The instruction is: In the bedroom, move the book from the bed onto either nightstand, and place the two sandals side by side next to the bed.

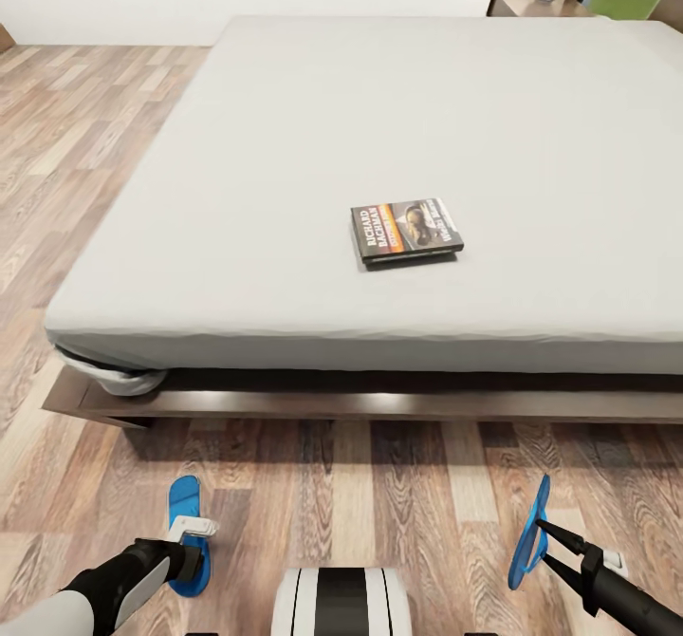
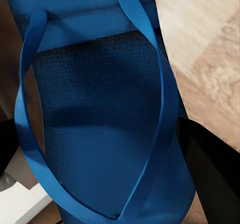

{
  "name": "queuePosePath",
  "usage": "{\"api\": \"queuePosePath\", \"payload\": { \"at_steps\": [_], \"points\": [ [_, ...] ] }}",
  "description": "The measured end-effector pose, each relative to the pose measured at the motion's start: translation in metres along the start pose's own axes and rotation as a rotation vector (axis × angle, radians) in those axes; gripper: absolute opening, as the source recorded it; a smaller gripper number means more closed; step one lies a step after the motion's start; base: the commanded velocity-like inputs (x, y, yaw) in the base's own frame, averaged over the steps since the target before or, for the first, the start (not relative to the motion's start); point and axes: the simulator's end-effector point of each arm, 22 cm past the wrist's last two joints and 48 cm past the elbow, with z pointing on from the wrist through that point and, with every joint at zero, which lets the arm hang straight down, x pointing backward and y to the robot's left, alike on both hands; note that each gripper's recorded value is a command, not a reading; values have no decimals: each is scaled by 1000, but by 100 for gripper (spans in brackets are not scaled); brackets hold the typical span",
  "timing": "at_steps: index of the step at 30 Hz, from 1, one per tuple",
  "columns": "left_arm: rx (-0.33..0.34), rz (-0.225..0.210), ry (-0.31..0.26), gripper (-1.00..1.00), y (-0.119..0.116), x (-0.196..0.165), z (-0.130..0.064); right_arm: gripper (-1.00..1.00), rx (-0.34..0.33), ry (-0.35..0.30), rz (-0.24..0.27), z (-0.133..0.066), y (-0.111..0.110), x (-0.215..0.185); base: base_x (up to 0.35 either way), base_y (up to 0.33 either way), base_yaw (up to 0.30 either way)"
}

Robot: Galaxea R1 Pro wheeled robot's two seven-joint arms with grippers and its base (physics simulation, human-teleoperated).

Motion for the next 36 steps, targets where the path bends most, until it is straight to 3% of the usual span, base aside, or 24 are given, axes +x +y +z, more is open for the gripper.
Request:
{"api": "queuePosePath", "payload": {
  "at_steps": [28,36],
  "points": [
    [6,13,-2,-100,-7,-1,0,-100,-2,2,-1,1,1,1,0,25,-6],
    [-21,105,-9,-100,1,-2,0,-100,-2,1,-1,0,1,0,0,0,0]
  ]
}}
